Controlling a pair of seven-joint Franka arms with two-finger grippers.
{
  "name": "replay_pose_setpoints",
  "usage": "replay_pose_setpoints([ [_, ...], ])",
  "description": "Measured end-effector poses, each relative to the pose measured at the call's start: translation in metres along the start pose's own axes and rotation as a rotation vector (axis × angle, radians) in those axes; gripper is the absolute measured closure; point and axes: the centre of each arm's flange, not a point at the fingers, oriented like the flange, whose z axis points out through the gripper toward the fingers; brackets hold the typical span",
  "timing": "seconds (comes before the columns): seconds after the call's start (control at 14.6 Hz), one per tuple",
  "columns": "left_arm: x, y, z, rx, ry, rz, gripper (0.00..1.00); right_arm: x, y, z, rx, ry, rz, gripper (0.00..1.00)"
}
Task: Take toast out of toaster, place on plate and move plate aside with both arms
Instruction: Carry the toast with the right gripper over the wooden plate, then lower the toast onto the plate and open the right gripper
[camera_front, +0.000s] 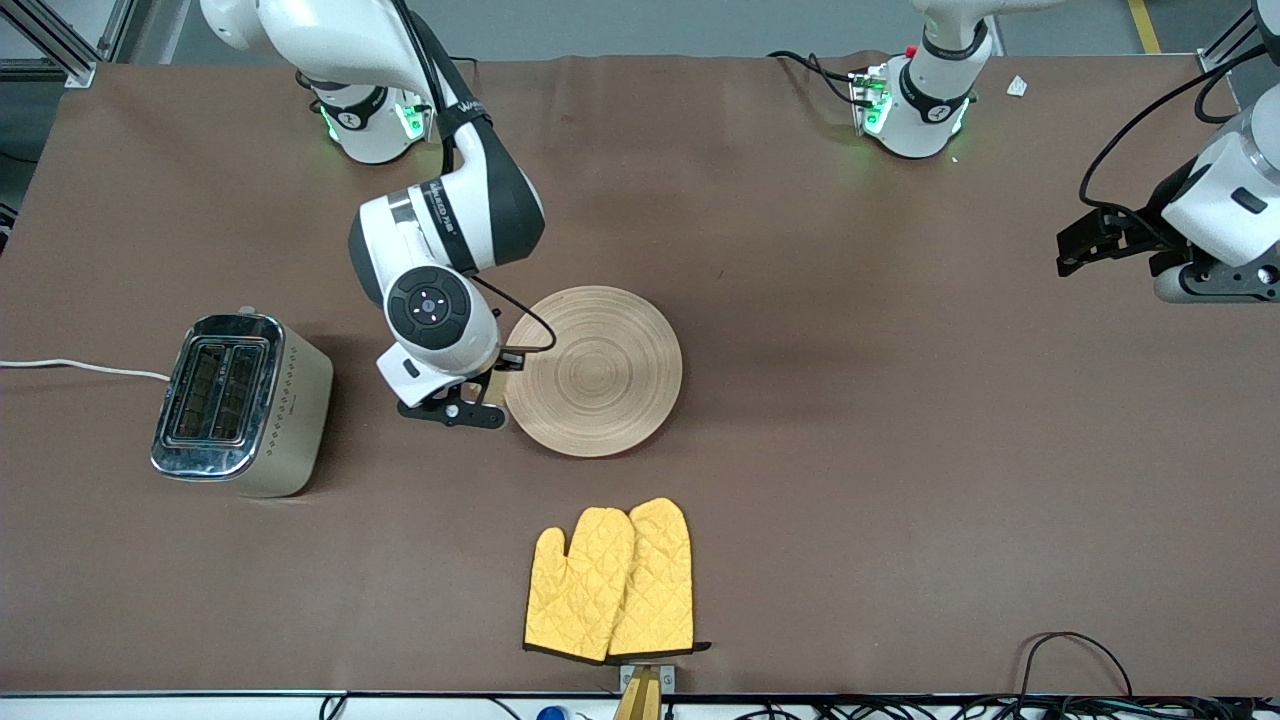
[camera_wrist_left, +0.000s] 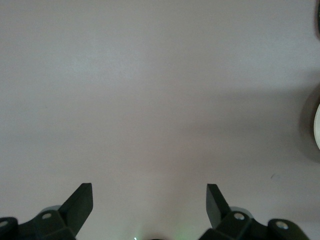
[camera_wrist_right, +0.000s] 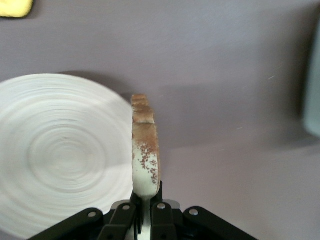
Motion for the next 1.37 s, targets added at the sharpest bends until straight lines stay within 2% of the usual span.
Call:
replay_pose_setpoints([
  [0.14, 0.0, 0.0, 0.0, 0.0, 0.0, 0.001, 0.0, 0.002, -0.004, 0.009, 0.128, -0.049, 0.054, 0.91],
  [0.21, 0.0, 0.001, 0.0, 0.0, 0.0, 0.001, 0.0, 0.006, -0.004, 0.019, 0.179, -0.054, 0.08, 0.91],
  [0.48, 0.0, 0.001, 0.0, 0.0, -0.001, 0.001, 0.0, 0.004, -0.017, 0.061, 0.358, -0.076, 0.161, 0.91],
  [0.62, 0.0, 0.001, 0.001, 0.0, -0.002, 0.002, 0.0, 0.002, -0.024, 0.065, 0.461, -0.114, 0.176, 0.91],
  [0.82, 0.001, 0.003, 0.002, 0.0, -0.005, 0.005, 0.0, 0.005, -0.023, 0.062, 0.58, -0.172, 0.234, 0.91],
  [0.96, 0.001, 0.006, 0.003, 0.0, -0.006, 0.009, 0.0, 0.01, -0.018, 0.061, 0.613, -0.187, 0.258, 0.91],
  [1.17, 0.001, 0.007, 0.003, 0.0, -0.007, 0.011, 0.0, 0.006, -0.017, 0.075, 0.598, -0.204, 0.254, 0.81],
  [1.3, 0.001, 0.007, 0.003, 0.0, -0.007, 0.011, 0.0, 0.006, -0.015, 0.084, 0.568, -0.197, 0.234, 0.62],
  [1.37, 0.001, 0.007, 0.004, 0.0, -0.007, 0.011, 0.0, 0.007, -0.012, 0.086, 0.528, -0.174, 0.21, 0.52],
])
